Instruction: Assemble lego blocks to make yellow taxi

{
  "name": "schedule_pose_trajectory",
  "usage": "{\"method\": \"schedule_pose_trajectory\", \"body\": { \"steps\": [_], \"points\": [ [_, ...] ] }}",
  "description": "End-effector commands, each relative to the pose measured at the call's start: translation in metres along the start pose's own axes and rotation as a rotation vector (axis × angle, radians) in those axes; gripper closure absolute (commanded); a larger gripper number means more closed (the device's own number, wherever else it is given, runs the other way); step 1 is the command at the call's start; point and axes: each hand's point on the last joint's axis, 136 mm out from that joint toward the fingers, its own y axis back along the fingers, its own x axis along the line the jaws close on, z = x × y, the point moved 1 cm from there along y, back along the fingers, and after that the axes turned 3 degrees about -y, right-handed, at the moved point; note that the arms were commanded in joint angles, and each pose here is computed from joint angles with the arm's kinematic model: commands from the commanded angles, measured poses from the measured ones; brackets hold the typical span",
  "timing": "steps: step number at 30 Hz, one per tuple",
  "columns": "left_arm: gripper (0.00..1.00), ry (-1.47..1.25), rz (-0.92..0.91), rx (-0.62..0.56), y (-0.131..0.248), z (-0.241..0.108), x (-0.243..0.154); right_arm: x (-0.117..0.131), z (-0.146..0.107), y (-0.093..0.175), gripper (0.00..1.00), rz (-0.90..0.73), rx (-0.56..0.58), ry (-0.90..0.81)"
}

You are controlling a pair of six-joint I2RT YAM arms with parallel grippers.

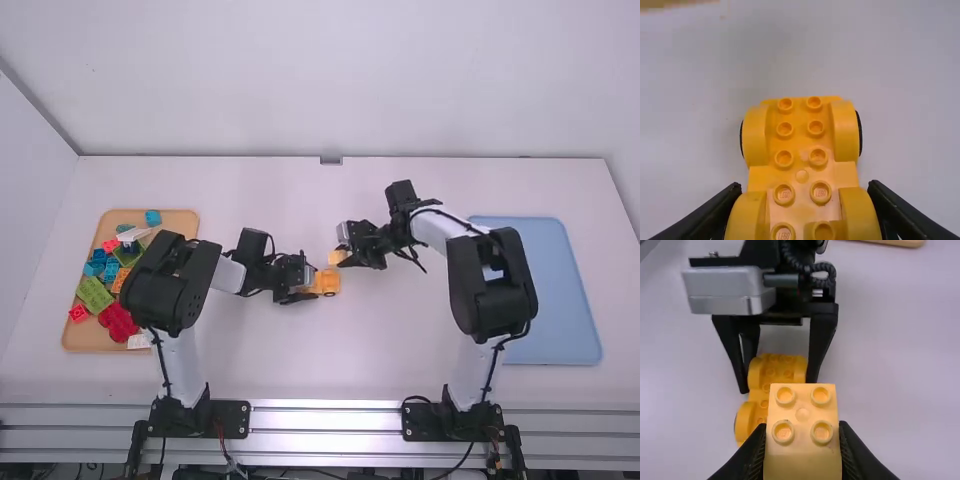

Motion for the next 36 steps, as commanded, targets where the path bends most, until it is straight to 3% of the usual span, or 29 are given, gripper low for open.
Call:
{"method": "schedule_pose_trajectory", "body": {
  "steps": [1, 17, 27, 31, 35, 36],
  "points": [
    [0.35, 0.02, -0.015, -0.009, -0.001, -0.002, -0.004, 0.005, 0.0, -0.001, 0.81, -0.007, -0.012, -0.088],
    [0.33, 0.08, -0.04, 0.004, 0.0, 0.004, 0.011, 0.017, -0.019, -0.035, 0.85, -0.034, 0.058, -0.1],
    [0.29, 0.074, -0.048, 0.004, -0.003, 0.006, 0.008, 0.013, -0.023, -0.031, 0.84, -0.065, 0.032, -0.153],
    [0.2, 0.084, -0.051, 0.02, -0.002, 0.001, 0.004, 0.013, -0.023, -0.031, 0.84, -0.065, 0.033, -0.152],
    [0.23, 0.08, -0.052, 0.03, -0.004, -0.001, 0.0, 0.013, -0.023, -0.031, 0.84, -0.065, 0.031, -0.152],
    [0.28, 0.063, -0.052, 0.03, -0.004, -0.001, 0.0, 0.013, -0.023, -0.031, 0.84, -0.065, 0.031, -0.152]
  ]
}}
